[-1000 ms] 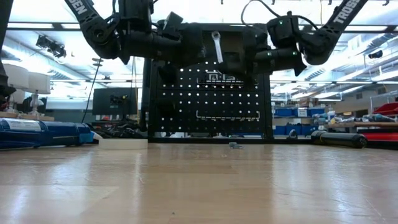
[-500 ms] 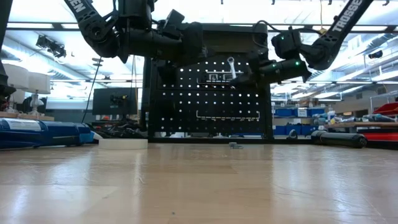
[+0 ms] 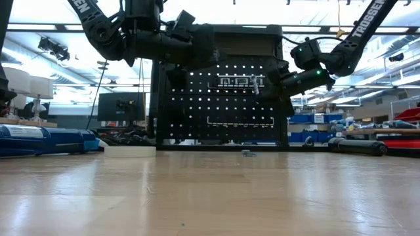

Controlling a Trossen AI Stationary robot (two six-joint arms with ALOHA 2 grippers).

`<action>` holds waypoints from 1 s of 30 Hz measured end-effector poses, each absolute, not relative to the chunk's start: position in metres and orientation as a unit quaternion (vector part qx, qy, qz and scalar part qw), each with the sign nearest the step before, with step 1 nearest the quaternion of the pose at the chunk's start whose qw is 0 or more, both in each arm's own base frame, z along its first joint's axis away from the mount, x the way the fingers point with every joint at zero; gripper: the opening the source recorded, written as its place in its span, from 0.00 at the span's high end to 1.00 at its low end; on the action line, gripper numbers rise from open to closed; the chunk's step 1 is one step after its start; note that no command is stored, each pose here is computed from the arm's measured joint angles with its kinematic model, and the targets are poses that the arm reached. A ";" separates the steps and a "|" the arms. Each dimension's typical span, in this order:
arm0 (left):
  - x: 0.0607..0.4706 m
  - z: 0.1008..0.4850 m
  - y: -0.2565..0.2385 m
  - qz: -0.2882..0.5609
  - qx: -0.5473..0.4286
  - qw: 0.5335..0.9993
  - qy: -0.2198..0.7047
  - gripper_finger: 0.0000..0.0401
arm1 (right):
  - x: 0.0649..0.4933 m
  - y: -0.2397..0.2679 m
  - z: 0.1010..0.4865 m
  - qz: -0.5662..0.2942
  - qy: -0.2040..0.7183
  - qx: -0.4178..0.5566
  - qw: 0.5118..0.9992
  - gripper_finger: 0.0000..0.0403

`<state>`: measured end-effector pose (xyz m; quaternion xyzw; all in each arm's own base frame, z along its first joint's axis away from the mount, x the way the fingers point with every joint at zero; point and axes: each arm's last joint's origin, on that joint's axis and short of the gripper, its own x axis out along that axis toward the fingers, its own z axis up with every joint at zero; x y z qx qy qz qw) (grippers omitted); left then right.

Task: Hang tools onto peg board
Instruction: Hang the bottom wrench on the peg board

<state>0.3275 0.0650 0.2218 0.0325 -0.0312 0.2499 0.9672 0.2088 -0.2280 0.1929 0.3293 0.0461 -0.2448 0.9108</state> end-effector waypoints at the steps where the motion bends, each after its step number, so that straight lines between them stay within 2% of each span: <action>1: 0.328 0.222 0.065 0.250 0.032 0.967 -0.032 0.47 | 0.208 -0.229 0.192 -0.247 0.048 0.331 0.909 0.94; 30: 0.328 0.222 0.065 0.250 0.032 0.967 -0.032 0.47 | 0.199 -0.233 0.184 -0.244 0.078 0.363 0.896 0.91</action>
